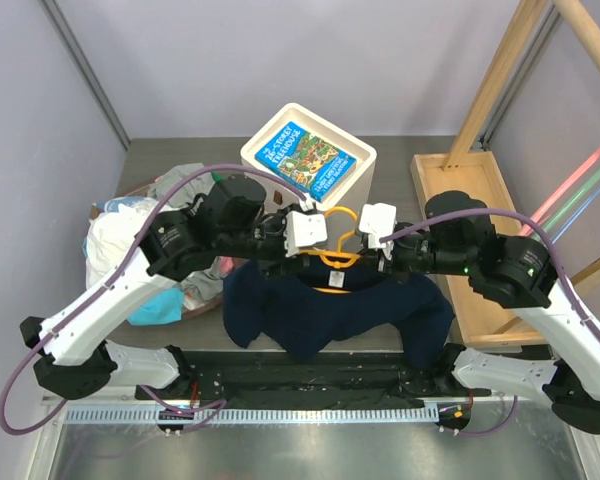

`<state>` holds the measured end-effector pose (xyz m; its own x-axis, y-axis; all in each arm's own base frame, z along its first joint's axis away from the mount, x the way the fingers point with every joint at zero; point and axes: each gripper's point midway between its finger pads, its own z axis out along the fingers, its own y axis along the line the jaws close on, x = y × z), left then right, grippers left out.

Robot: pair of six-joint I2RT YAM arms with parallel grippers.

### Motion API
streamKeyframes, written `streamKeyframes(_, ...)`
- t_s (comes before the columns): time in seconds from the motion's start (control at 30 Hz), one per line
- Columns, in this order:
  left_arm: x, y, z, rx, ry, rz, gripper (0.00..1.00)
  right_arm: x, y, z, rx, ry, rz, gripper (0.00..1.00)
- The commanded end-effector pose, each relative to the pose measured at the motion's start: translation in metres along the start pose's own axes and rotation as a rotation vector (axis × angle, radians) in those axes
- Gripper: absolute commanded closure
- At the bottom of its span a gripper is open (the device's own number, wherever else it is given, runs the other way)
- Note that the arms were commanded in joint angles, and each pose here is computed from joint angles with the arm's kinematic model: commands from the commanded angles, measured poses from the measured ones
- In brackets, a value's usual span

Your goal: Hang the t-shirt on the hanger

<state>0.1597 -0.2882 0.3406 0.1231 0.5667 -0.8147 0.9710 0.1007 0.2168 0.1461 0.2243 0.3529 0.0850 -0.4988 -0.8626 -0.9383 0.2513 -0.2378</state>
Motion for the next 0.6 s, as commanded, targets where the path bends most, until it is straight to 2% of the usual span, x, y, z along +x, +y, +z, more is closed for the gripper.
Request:
streamKeyframes(0.0,-0.024,0.016,0.007,-0.074,-0.088,0.068,0.58,-0.028,0.003,-0.026,0.011,-0.102,-0.007,0.99)
streamKeyframes(0.03,-0.024,0.013,0.009,-0.054,-0.089,0.091,0.67,-0.029,0.005,-0.028,0.005,-0.104,-0.004,0.99)
streamKeyframes(0.07,-0.023,0.013,0.010,-0.041,-0.088,0.145,0.90,-0.026,0.008,-0.030,-0.004,-0.098,0.004,0.99)
streamKeyframes(0.1,-0.023,0.009,0.009,-0.020,-0.094,0.180,0.99,-0.025,0.011,-0.033,-0.010,-0.097,0.037,0.96)
streamKeyframes(0.17,-0.021,-0.002,0.000,0.010,-0.131,0.257,1.00,-0.018,0.022,-0.039,-0.044,-0.071,0.090,0.71)
streamKeyframes(0.2,-0.022,-0.002,-0.004,-0.003,-0.156,0.310,1.00,-0.016,0.026,-0.043,-0.053,-0.066,0.124,0.46)
streamKeyframes(0.27,-0.013,-0.007,0.000,-0.010,-0.191,0.366,1.00,-0.008,0.040,-0.053,-0.098,-0.046,0.177,0.34)
streamKeyframes(0.3,-0.018,-0.009,-0.013,-0.041,-0.235,0.396,1.00,-0.003,0.046,-0.056,-0.120,-0.031,0.198,0.28)
streamKeyframes(0.4,-0.010,-0.017,-0.017,-0.028,-0.243,0.448,1.00,0.016,0.072,-0.069,-0.205,0.023,0.274,0.28)
streamKeyframes(0.53,-0.015,-0.015,-0.021,-0.041,-0.257,0.474,1.00,0.027,0.098,-0.074,-0.305,0.025,0.393,0.33)
streamKeyframes(0.57,-0.018,-0.016,-0.022,-0.035,-0.267,0.480,1.00,0.028,0.102,-0.075,-0.310,0.010,0.409,0.37)
